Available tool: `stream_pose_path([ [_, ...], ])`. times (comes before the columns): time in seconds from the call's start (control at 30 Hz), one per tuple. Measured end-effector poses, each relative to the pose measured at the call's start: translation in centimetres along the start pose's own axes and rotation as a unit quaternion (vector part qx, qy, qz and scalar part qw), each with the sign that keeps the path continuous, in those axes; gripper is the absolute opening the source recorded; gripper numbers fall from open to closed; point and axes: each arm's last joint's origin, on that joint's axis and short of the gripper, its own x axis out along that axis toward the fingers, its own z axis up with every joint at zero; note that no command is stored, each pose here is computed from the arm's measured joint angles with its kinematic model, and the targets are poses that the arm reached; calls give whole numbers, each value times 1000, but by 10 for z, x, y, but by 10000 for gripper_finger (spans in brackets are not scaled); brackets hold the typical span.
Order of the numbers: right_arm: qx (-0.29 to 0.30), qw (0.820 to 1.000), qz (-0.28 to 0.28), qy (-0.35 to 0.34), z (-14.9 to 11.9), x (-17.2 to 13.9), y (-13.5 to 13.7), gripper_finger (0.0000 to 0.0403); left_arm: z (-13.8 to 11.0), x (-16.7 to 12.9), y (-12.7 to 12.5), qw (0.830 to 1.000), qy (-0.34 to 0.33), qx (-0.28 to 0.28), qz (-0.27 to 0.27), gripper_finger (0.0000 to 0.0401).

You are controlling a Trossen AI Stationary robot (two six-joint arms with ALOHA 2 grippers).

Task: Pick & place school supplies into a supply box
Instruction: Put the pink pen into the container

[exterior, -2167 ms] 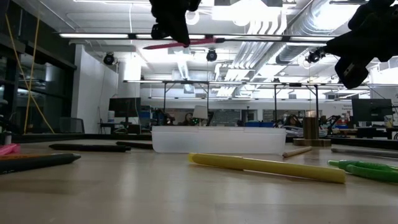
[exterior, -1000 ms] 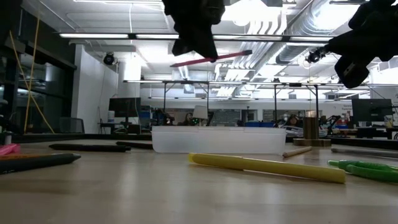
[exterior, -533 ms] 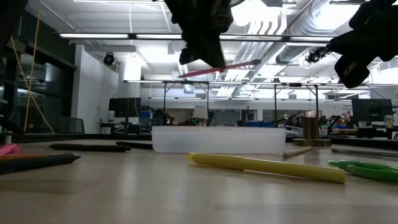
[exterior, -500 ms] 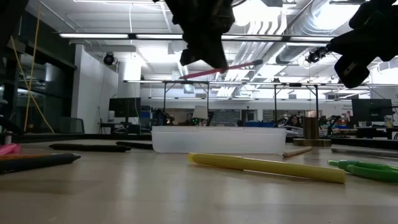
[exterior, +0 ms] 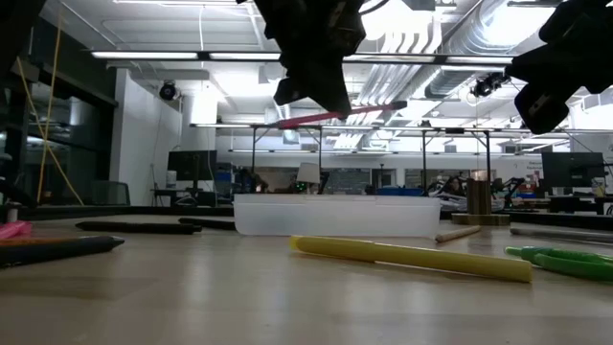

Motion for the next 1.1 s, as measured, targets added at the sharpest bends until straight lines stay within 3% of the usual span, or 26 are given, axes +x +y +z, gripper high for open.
stream_pose_path([
  [0.5, 2, 1000, 21, 11, -1, 0, 1, 12, -14, 32, -3, 998, 53, -5, 30, 42],
  [1.1, 3, 999, 32, 13, 0, -1, 2, 12, -13, 42, -4, 998, 42, 11, 38, 42],
])
